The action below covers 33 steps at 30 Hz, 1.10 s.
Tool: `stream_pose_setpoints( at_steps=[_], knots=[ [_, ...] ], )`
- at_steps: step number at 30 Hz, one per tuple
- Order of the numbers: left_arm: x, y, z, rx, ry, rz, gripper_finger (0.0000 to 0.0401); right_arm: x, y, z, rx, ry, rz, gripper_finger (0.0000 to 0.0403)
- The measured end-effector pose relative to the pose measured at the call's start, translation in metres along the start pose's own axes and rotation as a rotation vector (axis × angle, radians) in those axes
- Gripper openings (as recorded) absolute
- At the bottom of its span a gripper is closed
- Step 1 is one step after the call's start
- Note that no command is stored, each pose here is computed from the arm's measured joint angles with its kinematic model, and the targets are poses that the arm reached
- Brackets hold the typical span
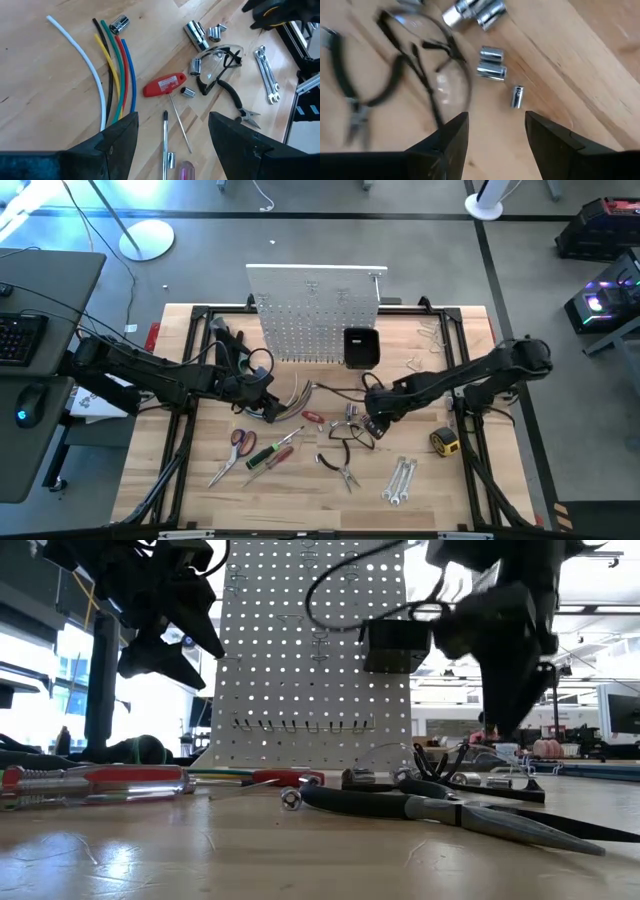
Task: Hang tools onto peg board
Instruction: Put the socket into the black bin on the peg board
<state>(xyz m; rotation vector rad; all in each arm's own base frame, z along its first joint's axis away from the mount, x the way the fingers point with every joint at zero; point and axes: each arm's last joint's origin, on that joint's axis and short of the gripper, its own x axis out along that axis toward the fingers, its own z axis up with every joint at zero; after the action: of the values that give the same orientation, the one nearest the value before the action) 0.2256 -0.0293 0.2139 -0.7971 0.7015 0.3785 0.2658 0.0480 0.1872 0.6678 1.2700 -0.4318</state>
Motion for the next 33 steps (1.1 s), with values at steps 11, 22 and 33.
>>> stream_pose_setpoints(
  at_steps=[11, 22, 33],
  knots=[
    [0.000, 0.000, 0.000, -0.026, -0.006, 0.005, 0.0236, 0.046, -0.008, 0.009, 0.047, 0.051, -0.164, 0.0188],
    [0.000, 0.001, 0.000, -0.025, -0.004, 0.009, 0.0236, 0.063, 0.000, 0.004, 0.012, 0.055, -0.194, 0.0131],
    [0.000, 0.001, 0.000, -0.024, -0.004, 0.010, 0.0236, 0.062, 0.006, -0.007, -0.020, 0.024, -0.227, 0.0028]
  ],
)
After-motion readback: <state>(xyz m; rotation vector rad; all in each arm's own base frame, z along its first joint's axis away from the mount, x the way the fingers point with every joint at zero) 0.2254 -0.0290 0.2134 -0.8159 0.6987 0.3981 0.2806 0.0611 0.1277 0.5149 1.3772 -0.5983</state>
